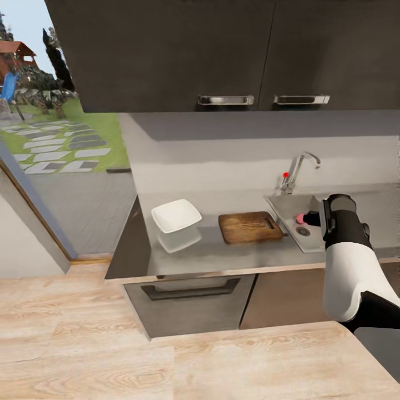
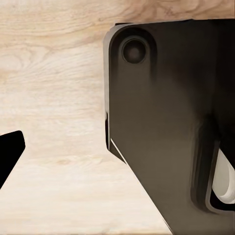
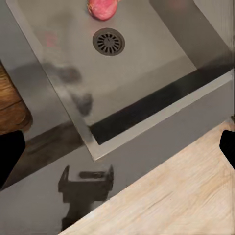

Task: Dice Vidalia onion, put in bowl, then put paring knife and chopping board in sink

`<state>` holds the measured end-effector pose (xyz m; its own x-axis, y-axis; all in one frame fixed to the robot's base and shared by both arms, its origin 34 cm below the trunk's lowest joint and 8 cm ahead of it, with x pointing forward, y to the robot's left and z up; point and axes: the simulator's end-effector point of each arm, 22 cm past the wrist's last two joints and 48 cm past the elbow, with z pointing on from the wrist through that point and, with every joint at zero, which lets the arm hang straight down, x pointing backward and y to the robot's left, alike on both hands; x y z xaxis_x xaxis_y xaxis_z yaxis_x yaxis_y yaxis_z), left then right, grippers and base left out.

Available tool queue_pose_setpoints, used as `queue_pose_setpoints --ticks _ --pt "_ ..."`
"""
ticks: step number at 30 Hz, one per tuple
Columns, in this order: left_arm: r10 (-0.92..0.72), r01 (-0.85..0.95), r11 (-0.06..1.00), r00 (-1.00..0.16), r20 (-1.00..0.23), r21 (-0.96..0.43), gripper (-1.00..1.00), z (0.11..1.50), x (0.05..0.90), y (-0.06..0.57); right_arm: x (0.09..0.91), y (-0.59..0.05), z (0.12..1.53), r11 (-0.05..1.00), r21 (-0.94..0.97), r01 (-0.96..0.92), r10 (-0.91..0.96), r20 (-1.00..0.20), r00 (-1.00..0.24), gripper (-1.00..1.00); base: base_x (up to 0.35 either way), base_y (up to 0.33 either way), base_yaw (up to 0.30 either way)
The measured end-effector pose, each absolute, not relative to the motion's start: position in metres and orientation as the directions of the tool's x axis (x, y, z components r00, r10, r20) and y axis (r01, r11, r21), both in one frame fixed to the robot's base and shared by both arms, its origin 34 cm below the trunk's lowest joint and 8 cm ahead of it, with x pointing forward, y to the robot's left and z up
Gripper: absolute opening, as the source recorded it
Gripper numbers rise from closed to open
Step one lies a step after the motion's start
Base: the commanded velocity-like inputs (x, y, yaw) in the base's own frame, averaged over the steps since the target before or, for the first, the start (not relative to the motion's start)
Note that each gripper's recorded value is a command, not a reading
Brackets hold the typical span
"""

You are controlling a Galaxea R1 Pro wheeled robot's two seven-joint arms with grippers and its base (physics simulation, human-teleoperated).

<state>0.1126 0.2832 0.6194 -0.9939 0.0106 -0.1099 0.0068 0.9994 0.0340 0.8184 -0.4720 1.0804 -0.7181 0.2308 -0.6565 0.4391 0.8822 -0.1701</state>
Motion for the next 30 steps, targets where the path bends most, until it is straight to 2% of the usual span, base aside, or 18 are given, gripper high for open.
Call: queue_pose_setpoints --ticks 16,30 --pt "0.011 0.008 0.999 -0.994 -0.11 0.034 1.0 0.619 0.113 0.283 0.82 -0.461 1.072 0.891 -0.165 0.423 0.228 -0.643 -0.731 1.0 -0.328 -0.012 0.0" --pt "0.013 0.009 0.999 -0.994 -0.109 0.033 1.0 0.619 0.112 0.282 0.816 -0.453 1.054 0.9 -0.168 0.402 0.226 -0.607 -0.761 1.0 -0.017 -0.266 0.0"
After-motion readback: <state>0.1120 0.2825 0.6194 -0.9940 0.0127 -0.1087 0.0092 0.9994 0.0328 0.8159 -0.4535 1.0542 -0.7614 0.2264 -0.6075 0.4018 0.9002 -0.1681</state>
